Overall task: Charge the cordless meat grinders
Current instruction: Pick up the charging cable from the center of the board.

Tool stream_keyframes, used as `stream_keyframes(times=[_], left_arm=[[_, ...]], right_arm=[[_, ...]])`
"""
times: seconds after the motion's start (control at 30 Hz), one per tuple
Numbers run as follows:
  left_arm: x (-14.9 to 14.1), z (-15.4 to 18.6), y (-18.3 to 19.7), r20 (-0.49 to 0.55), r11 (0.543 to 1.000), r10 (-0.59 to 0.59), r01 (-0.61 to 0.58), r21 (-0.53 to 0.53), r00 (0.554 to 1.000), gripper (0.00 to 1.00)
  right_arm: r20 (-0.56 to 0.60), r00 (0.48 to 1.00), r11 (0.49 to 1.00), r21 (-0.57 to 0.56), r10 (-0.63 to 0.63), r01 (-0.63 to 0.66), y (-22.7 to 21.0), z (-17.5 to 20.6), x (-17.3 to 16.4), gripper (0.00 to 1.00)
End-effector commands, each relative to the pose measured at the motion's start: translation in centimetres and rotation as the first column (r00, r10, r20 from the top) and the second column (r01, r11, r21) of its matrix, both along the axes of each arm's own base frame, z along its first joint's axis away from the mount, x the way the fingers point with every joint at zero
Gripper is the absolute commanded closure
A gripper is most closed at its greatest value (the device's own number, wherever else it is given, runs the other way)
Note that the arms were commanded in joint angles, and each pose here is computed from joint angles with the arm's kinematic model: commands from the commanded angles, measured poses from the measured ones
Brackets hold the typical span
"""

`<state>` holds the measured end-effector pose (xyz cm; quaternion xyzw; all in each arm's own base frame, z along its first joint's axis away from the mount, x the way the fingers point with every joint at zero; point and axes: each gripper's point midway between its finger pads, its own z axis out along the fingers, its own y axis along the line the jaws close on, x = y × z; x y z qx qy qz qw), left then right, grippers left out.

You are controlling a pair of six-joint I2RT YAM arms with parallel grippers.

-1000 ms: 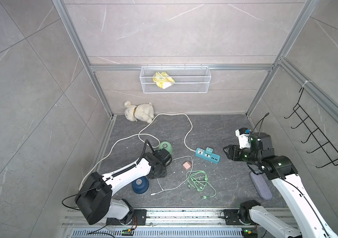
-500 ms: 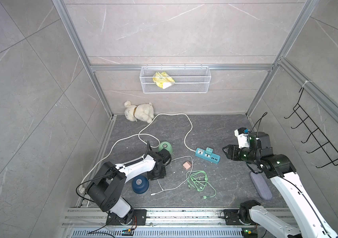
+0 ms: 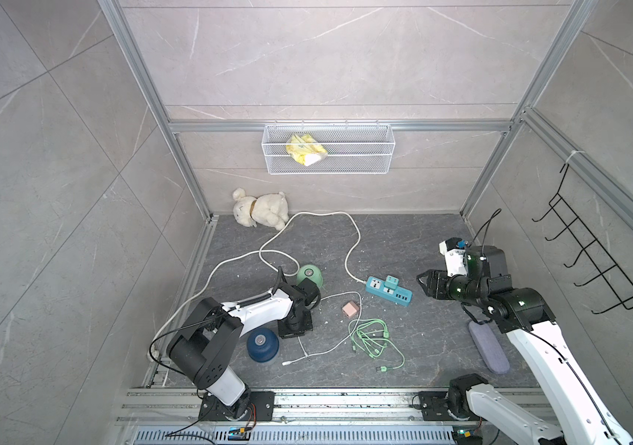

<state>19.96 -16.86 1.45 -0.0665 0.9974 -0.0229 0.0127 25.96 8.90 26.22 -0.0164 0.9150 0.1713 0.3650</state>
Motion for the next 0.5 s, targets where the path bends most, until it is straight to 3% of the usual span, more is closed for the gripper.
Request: stream_keyframes(times=[0.0,0.13,0.3,0.47], left_arm=[[0.0,-0.1,0.2,0.026,0.999,-0.030,0.031,-0.013,0.999,1.00],[2.2,4.5,-1.6,0.233,0.989,-0.078,0.104,-0.104,0.969,1.00],[3.8,10.1,-4.1,0.458,0.948,-0.109,0.230,-0.218,0.882,1.00],[4.1,15.1,-8.1,0.632,0.834,-0.132,0.430,-0.345,0.764,1.00]], right_arm=[[0.010,1.000,1.000,-0.002,0.005,-0.005,0.0,0.6,0.0,0.40],[-0.023,0.997,0.992,0.105,0.077,-0.074,1.9,0.2,-1.1,0.39],[-0.065,0.983,0.948,0.283,0.170,-0.145,4.7,-1.2,-2.7,0.40],[-0.056,0.967,0.909,0.356,0.250,-0.214,7.1,-1.0,-3.4,0.39]])
